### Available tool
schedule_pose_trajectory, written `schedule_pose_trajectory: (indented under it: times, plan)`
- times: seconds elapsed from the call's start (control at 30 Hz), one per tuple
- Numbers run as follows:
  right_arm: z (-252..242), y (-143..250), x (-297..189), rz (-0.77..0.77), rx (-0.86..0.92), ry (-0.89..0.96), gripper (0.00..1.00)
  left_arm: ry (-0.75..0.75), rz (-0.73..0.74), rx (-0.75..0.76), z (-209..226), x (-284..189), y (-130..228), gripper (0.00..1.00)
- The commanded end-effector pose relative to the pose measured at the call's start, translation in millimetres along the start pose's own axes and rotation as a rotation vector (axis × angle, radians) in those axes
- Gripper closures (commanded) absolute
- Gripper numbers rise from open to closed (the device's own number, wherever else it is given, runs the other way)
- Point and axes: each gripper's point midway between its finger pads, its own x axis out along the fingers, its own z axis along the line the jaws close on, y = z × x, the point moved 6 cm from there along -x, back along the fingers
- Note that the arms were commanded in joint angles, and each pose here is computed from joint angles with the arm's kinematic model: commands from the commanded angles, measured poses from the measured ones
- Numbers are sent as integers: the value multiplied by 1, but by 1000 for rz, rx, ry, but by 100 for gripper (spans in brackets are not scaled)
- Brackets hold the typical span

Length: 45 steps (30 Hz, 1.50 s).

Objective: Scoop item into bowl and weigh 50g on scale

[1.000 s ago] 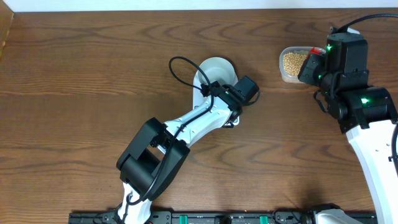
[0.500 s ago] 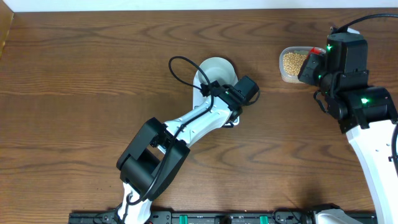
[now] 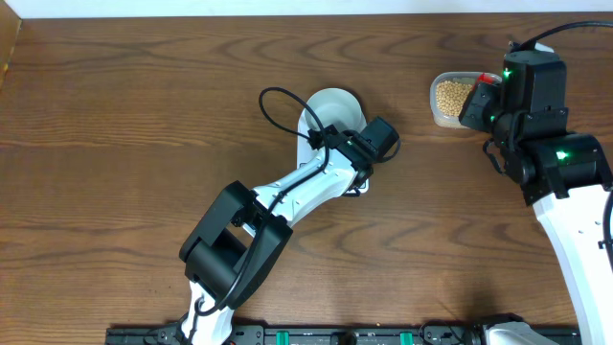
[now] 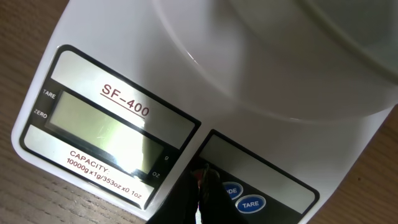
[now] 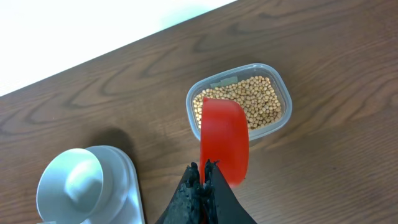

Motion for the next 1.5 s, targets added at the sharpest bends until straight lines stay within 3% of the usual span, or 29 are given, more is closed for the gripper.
schedule_pose_trajectory:
  times: [0.0,1.47]
  plan:
    - [0,-7,-5,-20,16,-4,99,-18,-7,-5,5,3,1,93]
    - [1,-7,-5,-17,16,-11,99,-6,-50,-13,0,2,5,92]
